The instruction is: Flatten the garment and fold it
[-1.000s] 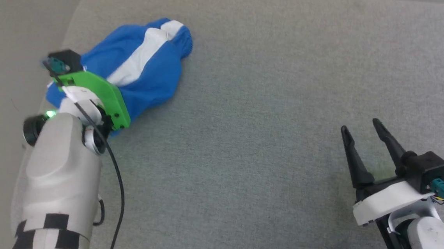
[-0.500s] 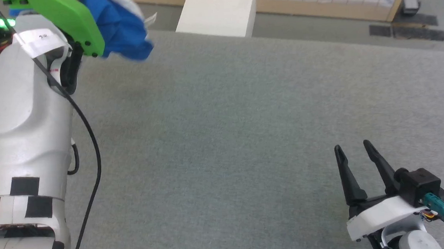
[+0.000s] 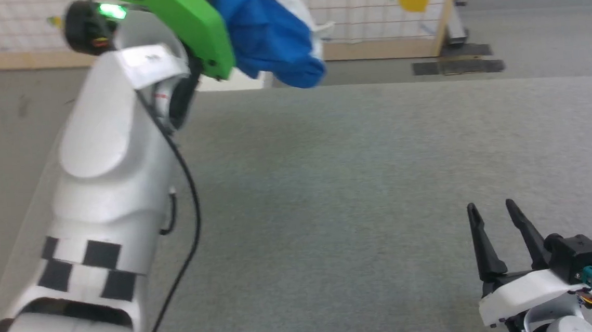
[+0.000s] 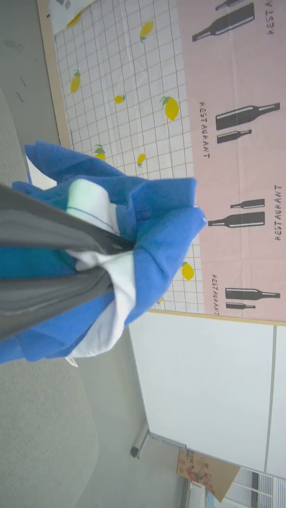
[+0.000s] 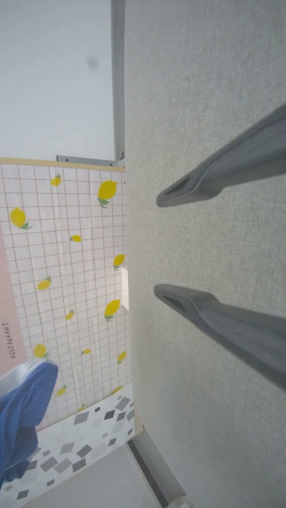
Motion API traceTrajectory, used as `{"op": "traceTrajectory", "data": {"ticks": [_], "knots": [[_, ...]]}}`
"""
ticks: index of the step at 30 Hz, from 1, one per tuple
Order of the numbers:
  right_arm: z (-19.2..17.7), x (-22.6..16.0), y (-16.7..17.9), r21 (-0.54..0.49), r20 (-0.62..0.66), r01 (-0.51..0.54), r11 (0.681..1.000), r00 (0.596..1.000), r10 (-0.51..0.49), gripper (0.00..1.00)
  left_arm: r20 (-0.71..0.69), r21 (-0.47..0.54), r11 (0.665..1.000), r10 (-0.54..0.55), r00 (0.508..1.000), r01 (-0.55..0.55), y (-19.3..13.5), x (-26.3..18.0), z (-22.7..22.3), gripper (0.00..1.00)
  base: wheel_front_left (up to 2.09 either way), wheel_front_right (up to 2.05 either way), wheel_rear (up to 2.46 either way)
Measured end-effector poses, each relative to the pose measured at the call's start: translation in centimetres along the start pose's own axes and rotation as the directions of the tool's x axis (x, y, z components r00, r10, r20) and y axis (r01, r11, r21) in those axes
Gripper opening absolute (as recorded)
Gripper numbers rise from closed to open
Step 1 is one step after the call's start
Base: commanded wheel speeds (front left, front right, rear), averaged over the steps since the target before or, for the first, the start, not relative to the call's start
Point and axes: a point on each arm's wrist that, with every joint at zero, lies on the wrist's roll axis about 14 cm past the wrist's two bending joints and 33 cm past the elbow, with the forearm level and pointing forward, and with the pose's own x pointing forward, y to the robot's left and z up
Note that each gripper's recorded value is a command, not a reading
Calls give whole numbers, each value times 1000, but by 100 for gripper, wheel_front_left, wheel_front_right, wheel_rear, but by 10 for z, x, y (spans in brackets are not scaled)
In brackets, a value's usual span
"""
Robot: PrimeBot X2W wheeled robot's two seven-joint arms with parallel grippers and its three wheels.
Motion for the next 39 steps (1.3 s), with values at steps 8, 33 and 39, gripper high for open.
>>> {"op": "traceTrajectory", "data": {"ticks": [8, 33, 39], "knots": [[13, -26, -43, -8, 36, 138, 990, 990, -138, 100, -133, -84, 971, -233, 963, 223, -100, 12, -55, 0, 0, 0, 0], [6, -39, -64, -3, 19, 208, 978, 978, -208, 100, -672, -348, 927, -350, 652, 139, -150, -93, -274, 100, 0, 0, 0], [7, -40, -53, 12, 27, 178, 984, 984, -179, 100, -490, -445, 893, -305, 817, 67, -129, -62, -214, 100, 0, 0, 0]]}}
